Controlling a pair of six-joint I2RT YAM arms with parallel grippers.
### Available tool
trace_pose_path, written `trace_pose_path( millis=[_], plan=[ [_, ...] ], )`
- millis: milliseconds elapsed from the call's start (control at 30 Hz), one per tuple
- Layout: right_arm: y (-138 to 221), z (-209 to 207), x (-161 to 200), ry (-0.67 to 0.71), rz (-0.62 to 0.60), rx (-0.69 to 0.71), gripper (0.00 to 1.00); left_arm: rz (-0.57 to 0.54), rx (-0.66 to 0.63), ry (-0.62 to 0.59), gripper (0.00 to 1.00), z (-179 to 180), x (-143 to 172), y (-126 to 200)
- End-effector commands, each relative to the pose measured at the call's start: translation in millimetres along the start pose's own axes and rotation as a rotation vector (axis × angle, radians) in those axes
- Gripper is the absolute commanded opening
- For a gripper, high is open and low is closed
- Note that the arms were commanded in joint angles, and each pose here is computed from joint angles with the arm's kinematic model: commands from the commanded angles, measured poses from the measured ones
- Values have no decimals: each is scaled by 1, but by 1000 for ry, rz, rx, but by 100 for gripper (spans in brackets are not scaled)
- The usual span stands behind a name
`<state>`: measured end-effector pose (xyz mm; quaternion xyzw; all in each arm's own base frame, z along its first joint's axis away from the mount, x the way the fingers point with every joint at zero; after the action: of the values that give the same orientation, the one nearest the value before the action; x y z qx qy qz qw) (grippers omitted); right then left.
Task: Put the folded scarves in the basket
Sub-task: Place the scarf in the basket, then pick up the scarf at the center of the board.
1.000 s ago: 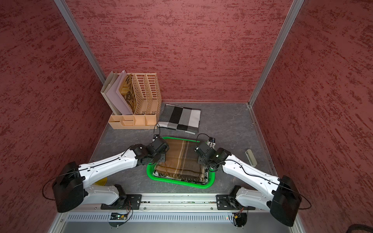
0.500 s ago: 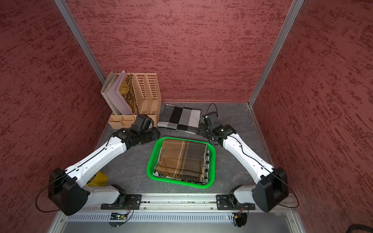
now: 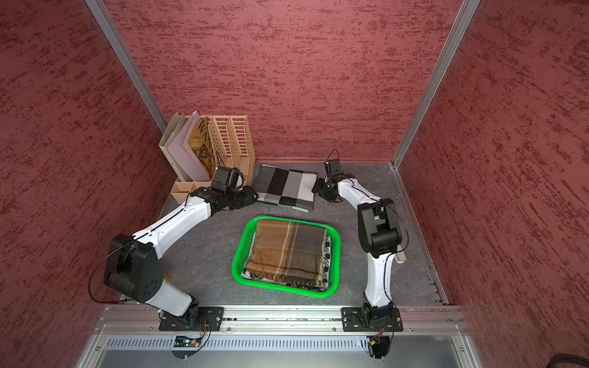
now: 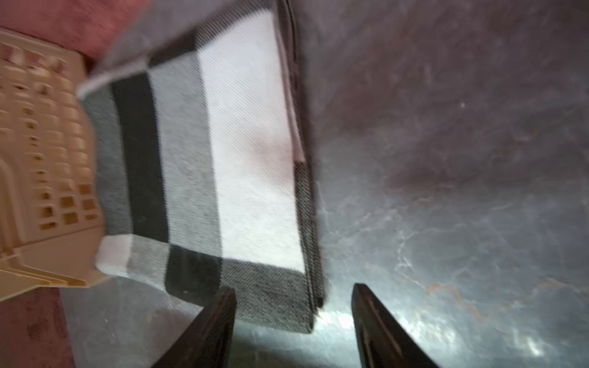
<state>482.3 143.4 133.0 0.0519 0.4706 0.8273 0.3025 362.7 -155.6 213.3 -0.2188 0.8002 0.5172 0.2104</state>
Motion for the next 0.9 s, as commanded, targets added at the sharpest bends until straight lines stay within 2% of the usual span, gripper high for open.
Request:
trace_pose_path(
  millis=[0, 233, 400, 533, 667, 767, 867],
  plan=[
    [-28, 10, -15, 50, 19, -22, 60, -43, 61, -31, 44, -8, -6, -1],
    [-58, 4, -10, 72, 59, 52, 55, -46, 57, -23, 44, -4, -5, 0],
    [-64, -3, -3, 72, 68, 92, 53, -62, 43, -33, 44, -2, -10, 6],
    [-62, 2, 4, 132, 42, 168, 50, -70, 36, -33, 44, -1, -12, 9],
    [-37, 12, 5, 225, -101, 269, 51, -89, 26, -37, 44, -1, -16, 19],
    [-5, 30, 2, 282, -217, 266, 52, -114, 14, -49, 44, -3, -20, 29],
    [12, 54, 7, 344, -258, 220, 53, -134, -2, -53, 45, 0, -23, 34]
  ],
)
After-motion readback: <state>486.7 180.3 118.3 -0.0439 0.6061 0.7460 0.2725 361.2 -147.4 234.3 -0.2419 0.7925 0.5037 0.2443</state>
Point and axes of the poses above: each gripper's point midway between its finger pads, its own y axis back along the fingers, its own z axis along the line the jaws close on, x = y × z, the point moved 6 cm from there along y, back along the fingers, and after that the axes turned 11 degrees about -y, right-handed, at the moved point
